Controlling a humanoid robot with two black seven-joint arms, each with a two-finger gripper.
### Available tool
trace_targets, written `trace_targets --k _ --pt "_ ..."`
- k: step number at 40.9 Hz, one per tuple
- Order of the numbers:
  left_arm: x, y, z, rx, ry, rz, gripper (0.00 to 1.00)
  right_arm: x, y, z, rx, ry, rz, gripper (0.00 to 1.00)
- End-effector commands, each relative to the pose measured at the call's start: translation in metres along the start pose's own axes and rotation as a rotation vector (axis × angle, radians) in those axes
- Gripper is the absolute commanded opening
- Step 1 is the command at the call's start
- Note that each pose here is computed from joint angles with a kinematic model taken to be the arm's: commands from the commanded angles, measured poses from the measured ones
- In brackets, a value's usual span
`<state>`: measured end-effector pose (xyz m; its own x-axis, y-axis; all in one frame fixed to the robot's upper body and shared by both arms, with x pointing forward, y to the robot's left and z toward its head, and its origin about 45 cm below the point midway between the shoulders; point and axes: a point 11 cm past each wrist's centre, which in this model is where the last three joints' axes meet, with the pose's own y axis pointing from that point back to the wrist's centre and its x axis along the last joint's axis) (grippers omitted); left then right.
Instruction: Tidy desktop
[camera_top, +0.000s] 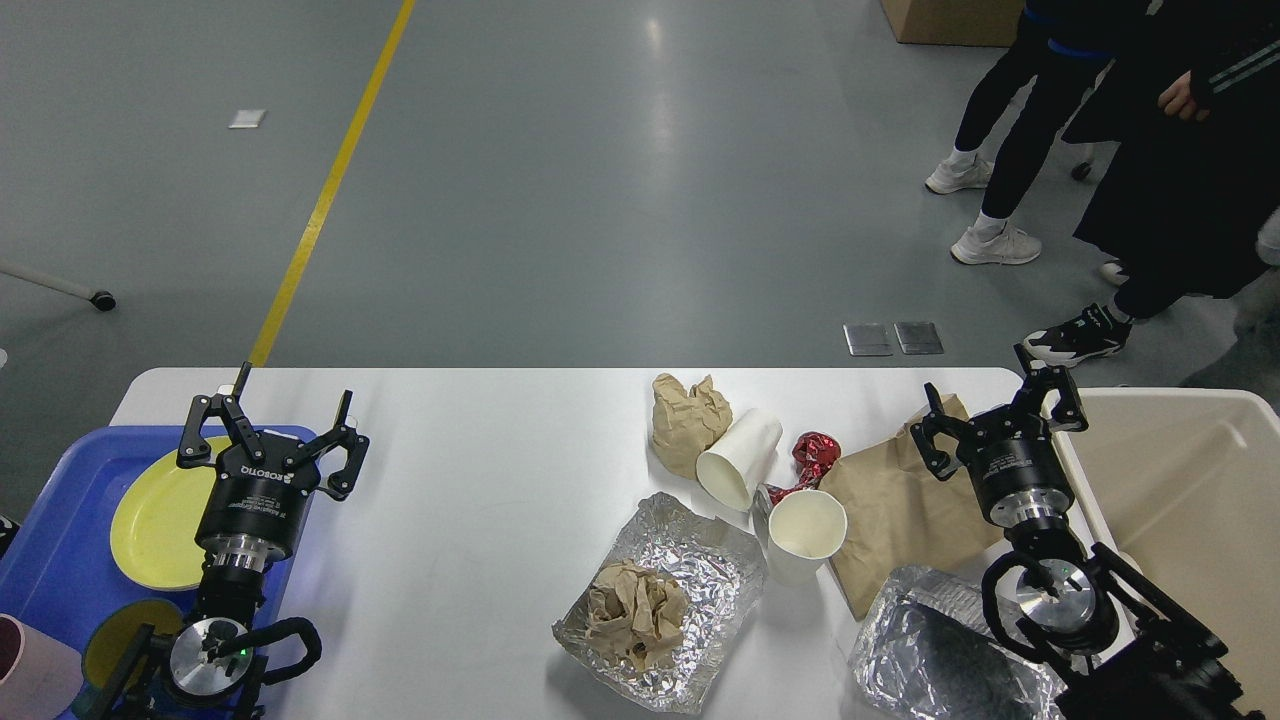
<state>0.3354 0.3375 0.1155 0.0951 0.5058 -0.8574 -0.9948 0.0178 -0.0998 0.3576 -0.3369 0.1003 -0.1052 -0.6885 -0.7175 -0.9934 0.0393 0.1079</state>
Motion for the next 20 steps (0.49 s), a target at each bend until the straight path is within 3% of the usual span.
trace_targets --k 1,20 --pt "0.0 0.0 0.0004 -0.002 0.005 0.0 0.96 0.0 0.0 0.0 0.0 0.0 0.0 1.0" --pt "0.0 0.0 0.0004 -0.002 0.005 0.0 0.96 0.0 0.0 0.0 0.0 0.0 0.0 1.0"
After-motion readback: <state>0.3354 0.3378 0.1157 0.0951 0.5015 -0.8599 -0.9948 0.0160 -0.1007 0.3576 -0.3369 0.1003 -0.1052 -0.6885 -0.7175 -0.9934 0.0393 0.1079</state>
